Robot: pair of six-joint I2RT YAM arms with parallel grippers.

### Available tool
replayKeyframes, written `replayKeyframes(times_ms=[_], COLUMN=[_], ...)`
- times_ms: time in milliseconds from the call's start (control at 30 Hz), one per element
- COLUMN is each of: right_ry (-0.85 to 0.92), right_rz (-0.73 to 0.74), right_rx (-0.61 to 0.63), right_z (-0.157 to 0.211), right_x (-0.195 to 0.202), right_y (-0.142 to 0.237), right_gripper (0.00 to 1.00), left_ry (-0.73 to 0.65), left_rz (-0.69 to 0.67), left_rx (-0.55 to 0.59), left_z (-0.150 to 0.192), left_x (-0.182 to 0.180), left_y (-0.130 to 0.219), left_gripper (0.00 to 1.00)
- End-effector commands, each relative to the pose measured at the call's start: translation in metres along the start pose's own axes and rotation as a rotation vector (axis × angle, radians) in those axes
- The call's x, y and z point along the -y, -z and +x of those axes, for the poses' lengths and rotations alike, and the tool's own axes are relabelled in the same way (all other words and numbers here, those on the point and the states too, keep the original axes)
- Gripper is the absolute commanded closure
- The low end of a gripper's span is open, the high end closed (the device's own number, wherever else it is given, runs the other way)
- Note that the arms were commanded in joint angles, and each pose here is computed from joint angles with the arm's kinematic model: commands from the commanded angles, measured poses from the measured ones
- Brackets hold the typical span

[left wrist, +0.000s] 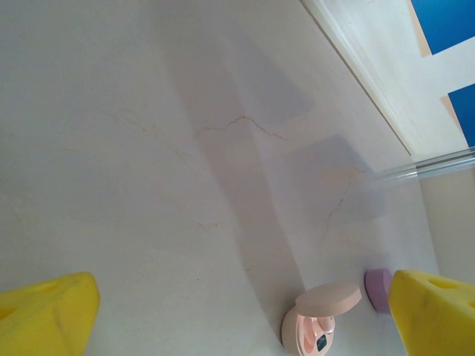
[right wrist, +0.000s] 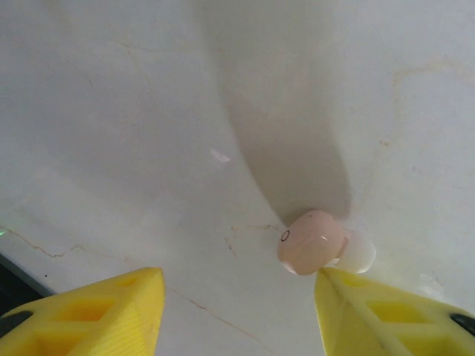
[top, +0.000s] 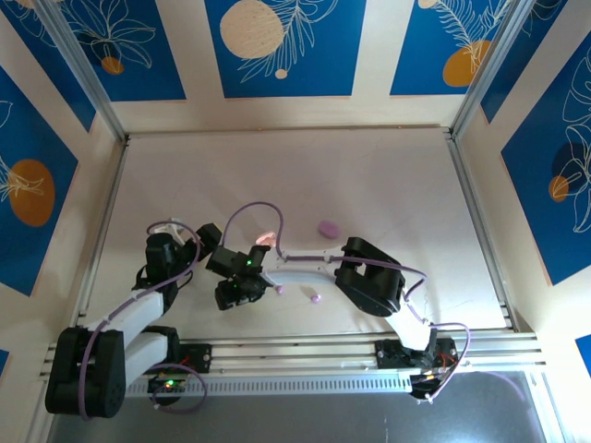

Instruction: Insert the wireless bluetooth earbuds into the charging case

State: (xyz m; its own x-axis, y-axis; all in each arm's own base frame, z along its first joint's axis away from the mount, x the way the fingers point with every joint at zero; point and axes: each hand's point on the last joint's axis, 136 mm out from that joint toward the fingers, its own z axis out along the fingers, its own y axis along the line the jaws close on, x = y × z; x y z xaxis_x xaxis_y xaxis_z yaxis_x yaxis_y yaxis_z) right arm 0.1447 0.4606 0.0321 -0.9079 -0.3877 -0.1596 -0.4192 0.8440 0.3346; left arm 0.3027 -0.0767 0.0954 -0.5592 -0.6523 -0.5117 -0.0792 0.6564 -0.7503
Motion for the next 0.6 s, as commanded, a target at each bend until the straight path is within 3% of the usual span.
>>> replayKeyframes(times_ms=[0,567], right_ry=[0.003,0.038], right_rz=[0.034,0.100], right_rx=[0.000,0.006], right_z=[-0.006,-0.021], right_x=[0.006,0.019], right_y=[-0.001,0.003], right_gripper=[0.44,0.44], left_ry=[0.002,-0.004], left_rz=[0.039,0.034], left_rx=[0.015,0.015], left_z=[-0.005,-0.003], left_x=[0.006,0.003], left_y=[0.003,0.000], left_gripper=[0.00,0.00])
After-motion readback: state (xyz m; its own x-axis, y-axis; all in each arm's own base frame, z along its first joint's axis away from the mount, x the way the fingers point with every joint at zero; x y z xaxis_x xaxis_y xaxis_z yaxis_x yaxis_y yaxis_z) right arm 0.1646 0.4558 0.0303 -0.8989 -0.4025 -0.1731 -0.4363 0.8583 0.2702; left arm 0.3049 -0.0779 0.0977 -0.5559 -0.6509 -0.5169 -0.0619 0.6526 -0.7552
